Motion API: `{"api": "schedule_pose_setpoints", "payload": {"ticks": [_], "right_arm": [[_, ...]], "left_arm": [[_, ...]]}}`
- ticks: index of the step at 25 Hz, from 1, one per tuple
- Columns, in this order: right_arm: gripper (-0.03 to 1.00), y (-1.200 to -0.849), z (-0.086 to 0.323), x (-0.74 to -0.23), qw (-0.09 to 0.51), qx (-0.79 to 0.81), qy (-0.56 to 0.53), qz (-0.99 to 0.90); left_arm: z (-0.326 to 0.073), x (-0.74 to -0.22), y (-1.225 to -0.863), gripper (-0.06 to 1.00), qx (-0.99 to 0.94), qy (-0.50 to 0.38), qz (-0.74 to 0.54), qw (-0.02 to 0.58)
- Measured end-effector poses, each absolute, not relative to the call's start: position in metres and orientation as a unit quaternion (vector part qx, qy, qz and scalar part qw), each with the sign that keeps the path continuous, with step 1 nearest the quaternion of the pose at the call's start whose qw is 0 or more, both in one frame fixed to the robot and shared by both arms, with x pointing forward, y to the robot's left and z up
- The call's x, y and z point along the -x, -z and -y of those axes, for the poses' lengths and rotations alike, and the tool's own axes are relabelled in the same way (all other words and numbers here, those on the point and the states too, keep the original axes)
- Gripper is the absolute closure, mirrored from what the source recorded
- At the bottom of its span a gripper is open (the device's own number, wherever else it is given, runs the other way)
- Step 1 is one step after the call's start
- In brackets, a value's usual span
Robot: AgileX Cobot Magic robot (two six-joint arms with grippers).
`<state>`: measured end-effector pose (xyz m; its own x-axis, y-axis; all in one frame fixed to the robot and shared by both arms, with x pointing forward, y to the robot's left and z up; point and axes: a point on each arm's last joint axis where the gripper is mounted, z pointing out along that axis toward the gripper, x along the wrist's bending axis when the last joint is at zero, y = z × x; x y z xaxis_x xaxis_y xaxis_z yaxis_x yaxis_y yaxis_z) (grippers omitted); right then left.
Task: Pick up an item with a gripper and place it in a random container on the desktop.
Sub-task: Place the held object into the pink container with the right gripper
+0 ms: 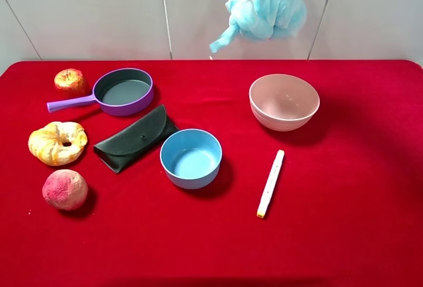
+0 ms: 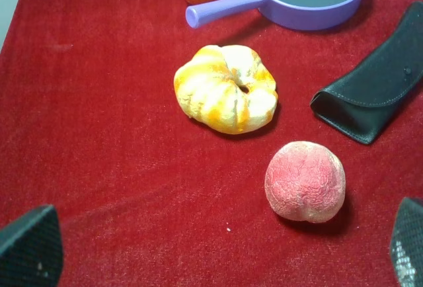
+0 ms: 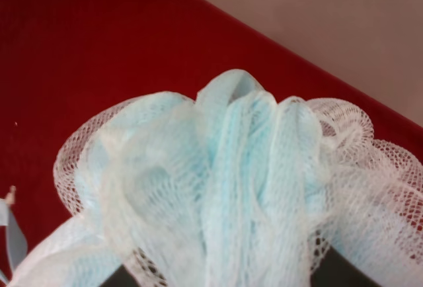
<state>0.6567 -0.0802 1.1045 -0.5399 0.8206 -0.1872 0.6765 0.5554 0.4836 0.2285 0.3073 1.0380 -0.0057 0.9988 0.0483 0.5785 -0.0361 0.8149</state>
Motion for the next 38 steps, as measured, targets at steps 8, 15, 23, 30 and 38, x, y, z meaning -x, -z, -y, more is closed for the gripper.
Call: {"api": "schedule_pose_setpoints", "payload": {"ticks": [8,15,23,30,38], "right_arm": [[0.76,-1.094,0.099,-0.646,0.187,-0.446,-0.141,-0.864],[0.76,-1.056,0.117,-0.647,0.151,-0.464,-0.084,-0.869],[0.76,-1.017,0.154,-0.649,0.111,-0.498,-0.031,-0.859],[0.78,-1.000,0.163,-0.653,0.080,-0.528,-0.080,-0.842],[0.78,-0.999,0.155,-0.652,0.048,-0.528,-0.116,-0.840]], "left_arm": [[-0.307,-0.229,-1.038,-0.05,-0.634,-0.341,-0.622,0.308],[-0.307,-0.229,-1.038,-0.05,-0.634,-0.341,-0.622,0.308],[-0.307,-0.229,-1.038,-0.05,-0.634,-0.341,-0.622,0.309],[-0.307,-0.229,-1.038,-0.05,-0.634,-0.341,-0.622,0.309],[-0.307,-0.229,-1.038,-0.05,-0.634,-0.341,-0.622,0.309]]}}
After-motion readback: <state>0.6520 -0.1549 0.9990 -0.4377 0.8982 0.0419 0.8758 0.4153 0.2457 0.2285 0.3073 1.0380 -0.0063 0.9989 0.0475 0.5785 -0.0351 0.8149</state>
